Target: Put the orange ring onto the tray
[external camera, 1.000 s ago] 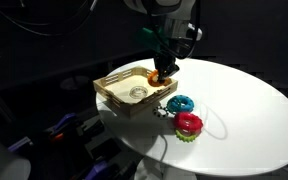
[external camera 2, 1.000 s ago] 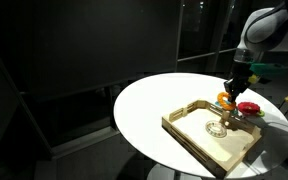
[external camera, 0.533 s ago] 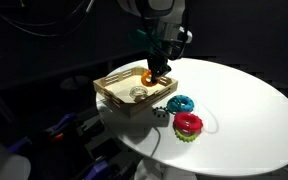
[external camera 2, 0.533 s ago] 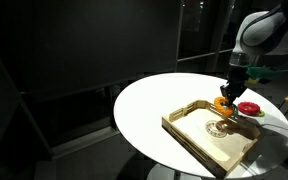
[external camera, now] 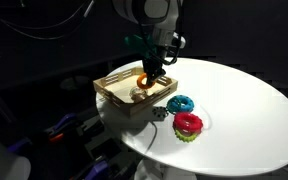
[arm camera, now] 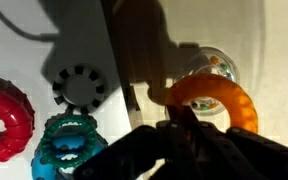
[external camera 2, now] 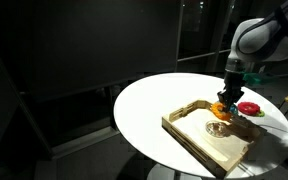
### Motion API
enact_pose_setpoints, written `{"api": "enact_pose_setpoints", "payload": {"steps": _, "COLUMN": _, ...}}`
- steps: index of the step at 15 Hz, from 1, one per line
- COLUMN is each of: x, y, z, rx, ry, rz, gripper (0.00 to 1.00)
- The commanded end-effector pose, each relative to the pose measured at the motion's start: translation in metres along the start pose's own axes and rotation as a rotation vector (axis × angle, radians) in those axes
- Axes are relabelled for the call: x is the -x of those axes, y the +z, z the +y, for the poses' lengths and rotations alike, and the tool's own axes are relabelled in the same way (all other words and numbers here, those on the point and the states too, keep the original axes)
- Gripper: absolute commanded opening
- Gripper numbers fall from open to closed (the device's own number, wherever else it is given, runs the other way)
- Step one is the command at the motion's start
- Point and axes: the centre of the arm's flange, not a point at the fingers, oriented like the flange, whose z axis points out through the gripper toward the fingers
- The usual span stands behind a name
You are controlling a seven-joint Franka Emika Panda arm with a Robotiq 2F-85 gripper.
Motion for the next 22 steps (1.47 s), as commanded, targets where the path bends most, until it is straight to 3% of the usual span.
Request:
{"api": "enact_pose_setpoints", "payload": {"steps": 1, "x": 0.0, "y": 0.013, "z": -0.013, "rx": -0.009, "ry": -0.006, "rz": 0.0, "gripper": 0.04}}
{"api": "enact_pose_setpoints", "payload": {"steps": 9, "x": 0.002, "y": 0.04, "z": -0.022, "rx": 0.004, "ry": -0.017, "rz": -0.029, "gripper": 0.05}}
{"api": "enact_pose_setpoints", "payload": {"steps": 10, "x": 0.001, "y": 0.039, "z": -0.021, "rx": 0.005, "ry": -0.017, "rz": -0.028, "gripper": 0.1}}
{"api": "enact_pose_setpoints", "payload": {"steps": 11, "x": 0.001, "y": 0.039, "z": -0.02, "rx": 0.005, "ry": -0.016, "rz": -0.028, "gripper": 0.35}}
{"api": "enact_pose_setpoints", "payload": {"steps": 12, "x": 0.001, "y": 0.039, "z": -0.02, "rx": 0.006, "ry": -0.016, "rz": -0.029, "gripper": 0.35}}
{"api": "enact_pose_setpoints", "payload": {"steps": 14, "x": 0.0, "y": 0.037, "z": -0.018, "rx": 0.007, "ry": -0.015, "rz": -0.03, "gripper": 0.47}}
{"api": "enact_pose_setpoints", "payload": {"steps": 20, "x": 0.001, "y": 0.023, "z": -0.003, "rx": 0.017, "ry": -0.002, "rz": -0.014, "gripper": 0.95}}
{"api": "enact_pose_setpoints", "payload": {"steps": 22, "x": 0.002, "y": 0.016, "z": 0.004, "rx": 0.03, "ry": 0.008, "rz": 0.005, "gripper": 1.0}}
